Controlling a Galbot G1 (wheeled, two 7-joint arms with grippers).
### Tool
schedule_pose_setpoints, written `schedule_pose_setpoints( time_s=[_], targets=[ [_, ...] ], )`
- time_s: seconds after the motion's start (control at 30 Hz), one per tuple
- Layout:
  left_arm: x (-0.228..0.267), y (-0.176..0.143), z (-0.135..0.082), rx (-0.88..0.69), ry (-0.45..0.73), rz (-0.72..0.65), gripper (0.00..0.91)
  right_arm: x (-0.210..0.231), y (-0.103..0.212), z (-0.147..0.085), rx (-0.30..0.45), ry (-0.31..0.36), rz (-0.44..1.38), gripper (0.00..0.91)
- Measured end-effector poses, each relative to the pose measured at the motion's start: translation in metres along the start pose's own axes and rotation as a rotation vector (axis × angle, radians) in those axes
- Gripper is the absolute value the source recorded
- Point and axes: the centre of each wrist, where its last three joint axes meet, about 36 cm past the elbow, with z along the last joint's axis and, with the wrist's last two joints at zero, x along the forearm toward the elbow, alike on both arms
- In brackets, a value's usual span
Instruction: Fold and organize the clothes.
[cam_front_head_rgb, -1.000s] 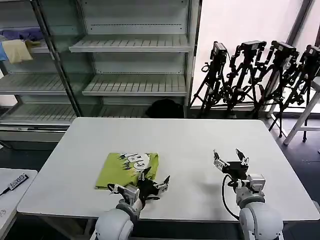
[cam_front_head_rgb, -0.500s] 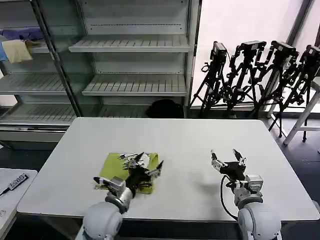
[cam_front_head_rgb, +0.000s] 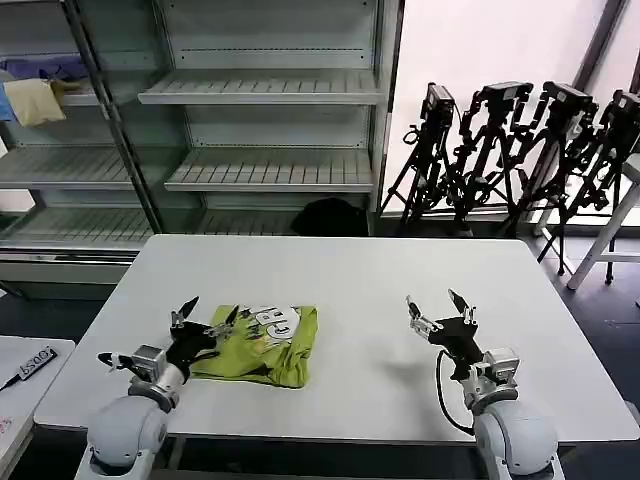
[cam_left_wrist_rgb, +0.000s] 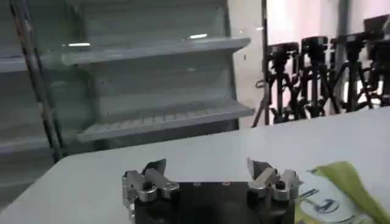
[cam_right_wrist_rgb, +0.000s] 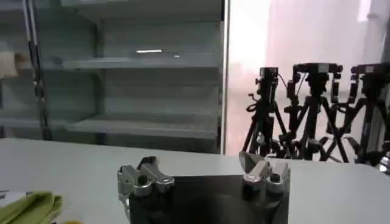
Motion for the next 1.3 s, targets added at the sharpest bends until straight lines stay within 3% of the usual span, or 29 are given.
schedule_pose_setpoints(
  time_s=[0.6, 0.7, 0.87, 0.9, 0.93, 1.03, 1.07, 1.3],
  targets=[
    [0.000, 0.014, 0.023, 0.022, 0.156, -0.056, 0.877, 0.000, -0.009, 0.016, 0.020, -0.005, -0.018, 0.907],
    [0.000, 0.013, 0.024, 0.030, 0.169, -0.054, 0.725, -0.001, -0.008, 0.018, 0.023, -0.005, -0.019, 0.907],
    [0.001, 0.008, 0.026, 0.054, 0.187, -0.040, 0.605, -0.002, -0.009, 0.019, 0.026, -0.006, -0.017, 0.907],
    [0.001, 0.007, 0.026, 0.059, 0.189, -0.036, 0.494, -0.003, -0.009, 0.019, 0.027, -0.006, -0.016, 0.907],
    [0.001, 0.006, 0.026, 0.064, 0.192, -0.033, 0.443, -0.003, -0.009, 0.020, 0.027, -0.006, -0.016, 0.907],
    [0.000, 0.003, 0.026, 0.076, 0.203, -0.028, 0.081, -0.004, -0.009, 0.020, 0.028, -0.006, -0.012, 0.907],
    [0.000, 0.002, 0.026, 0.081, 0.206, -0.027, 0.030, -0.004, -0.009, 0.021, 0.028, -0.007, -0.011, 0.907],
    [0.000, 0.001, 0.028, 0.122, 0.228, -0.016, 0.020, -0.005, -0.011, 0.022, 0.031, -0.011, -0.001, 0.907]
  ],
)
